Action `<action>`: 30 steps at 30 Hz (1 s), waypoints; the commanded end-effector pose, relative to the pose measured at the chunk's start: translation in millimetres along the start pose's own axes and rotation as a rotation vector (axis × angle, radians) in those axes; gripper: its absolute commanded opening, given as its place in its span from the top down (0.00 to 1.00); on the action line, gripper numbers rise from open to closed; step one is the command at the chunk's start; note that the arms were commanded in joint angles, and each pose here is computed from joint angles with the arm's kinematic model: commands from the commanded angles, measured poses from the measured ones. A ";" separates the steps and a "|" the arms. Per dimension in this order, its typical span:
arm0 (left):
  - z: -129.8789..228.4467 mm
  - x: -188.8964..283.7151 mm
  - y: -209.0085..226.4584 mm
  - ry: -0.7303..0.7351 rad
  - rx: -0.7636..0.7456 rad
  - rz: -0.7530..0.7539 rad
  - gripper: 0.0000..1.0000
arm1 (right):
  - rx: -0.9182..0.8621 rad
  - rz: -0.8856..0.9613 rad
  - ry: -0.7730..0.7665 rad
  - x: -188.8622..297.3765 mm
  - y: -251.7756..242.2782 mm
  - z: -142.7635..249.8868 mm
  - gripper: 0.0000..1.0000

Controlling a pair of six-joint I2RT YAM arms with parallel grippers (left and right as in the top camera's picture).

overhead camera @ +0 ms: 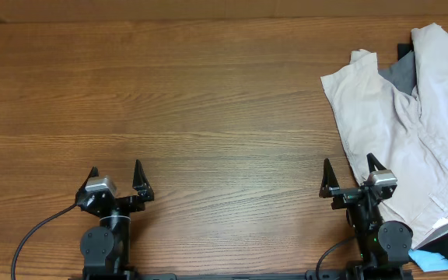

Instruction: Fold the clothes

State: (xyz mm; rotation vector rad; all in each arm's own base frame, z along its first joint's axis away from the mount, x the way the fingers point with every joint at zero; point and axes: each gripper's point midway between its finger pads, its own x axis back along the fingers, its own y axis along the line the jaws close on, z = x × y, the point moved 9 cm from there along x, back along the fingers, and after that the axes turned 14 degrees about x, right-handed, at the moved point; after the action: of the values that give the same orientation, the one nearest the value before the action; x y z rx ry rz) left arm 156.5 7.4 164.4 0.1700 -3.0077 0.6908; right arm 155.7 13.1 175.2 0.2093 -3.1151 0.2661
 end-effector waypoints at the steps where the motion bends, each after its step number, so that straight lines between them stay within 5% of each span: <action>1: -0.8 0.3 1.7 -0.014 0.015 -0.011 0.00 | 0.004 -0.002 -0.002 -0.1 0.2 2.4 0.00; 30: -0.8 0.3 1.7 -0.014 0.015 -0.012 0.00 | 0.004 0.024 0.003 -0.1 -1.8 2.8 0.00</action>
State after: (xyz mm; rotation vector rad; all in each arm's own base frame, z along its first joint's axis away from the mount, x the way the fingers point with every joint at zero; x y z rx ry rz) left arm 156.5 7.4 164.4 0.1706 -3.0077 0.6908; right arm 155.8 12.2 175.2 0.1915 -3.1153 0.2656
